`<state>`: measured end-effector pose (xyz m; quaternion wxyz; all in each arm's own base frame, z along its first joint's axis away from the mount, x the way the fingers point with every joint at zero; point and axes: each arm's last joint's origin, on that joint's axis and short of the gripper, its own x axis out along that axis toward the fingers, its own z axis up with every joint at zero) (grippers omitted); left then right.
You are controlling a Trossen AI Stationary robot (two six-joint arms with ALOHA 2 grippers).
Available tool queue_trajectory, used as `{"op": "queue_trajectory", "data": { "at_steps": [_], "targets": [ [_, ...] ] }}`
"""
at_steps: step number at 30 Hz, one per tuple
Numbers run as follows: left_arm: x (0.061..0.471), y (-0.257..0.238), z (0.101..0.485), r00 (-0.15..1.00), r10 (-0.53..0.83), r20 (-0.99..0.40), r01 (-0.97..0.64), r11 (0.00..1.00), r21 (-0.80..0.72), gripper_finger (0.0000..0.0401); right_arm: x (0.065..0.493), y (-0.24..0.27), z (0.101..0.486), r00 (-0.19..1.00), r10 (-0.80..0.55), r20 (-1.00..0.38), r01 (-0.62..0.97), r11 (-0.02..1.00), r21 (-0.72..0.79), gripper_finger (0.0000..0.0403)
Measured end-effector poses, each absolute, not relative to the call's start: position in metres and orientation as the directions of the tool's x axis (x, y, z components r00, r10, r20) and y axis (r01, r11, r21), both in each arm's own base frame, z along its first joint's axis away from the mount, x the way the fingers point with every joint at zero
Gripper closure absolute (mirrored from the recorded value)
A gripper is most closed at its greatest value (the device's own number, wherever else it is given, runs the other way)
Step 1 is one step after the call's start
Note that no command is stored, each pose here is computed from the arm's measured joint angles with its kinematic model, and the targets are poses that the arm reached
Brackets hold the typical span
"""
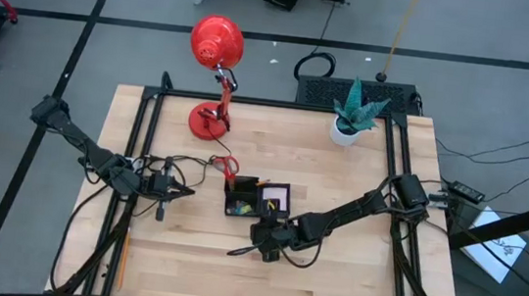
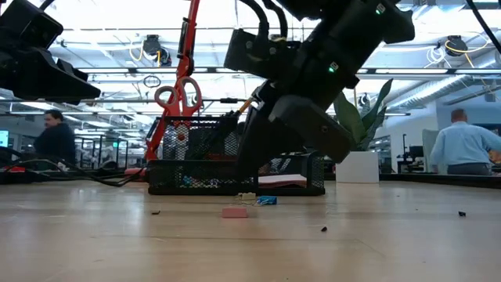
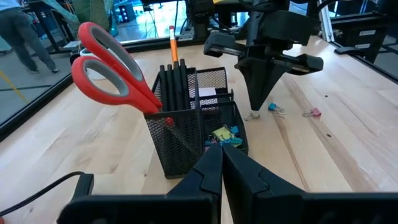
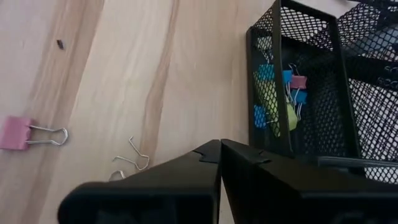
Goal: Pick and place office supplies into organizer
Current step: Put the blue binder clip into the black desk organizer
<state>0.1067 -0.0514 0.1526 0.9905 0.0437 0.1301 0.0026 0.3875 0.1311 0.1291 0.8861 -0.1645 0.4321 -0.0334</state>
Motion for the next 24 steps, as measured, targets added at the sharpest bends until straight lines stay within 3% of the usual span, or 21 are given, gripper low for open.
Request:
{"op": "queue_trajectory", "data": {
  "at_steps": [12,24],
  "targets": [
    [0.107,-0.051,0.153,0.966,0.017,-0.258,0.006,0.996,0.088,0.0382,0.374,0.129,0.110,0.609,-0.109,-0.785,-0.058,0.982,-0.180,0.0403],
    [0.107,-0.051,0.153,0.966,0.018,-0.257,0.005,0.996,0.088,0.0382,0.360,0.164,0.109,0.587,0.057,-0.808,-0.122,0.992,-0.019,0.0403]
  ]
}}
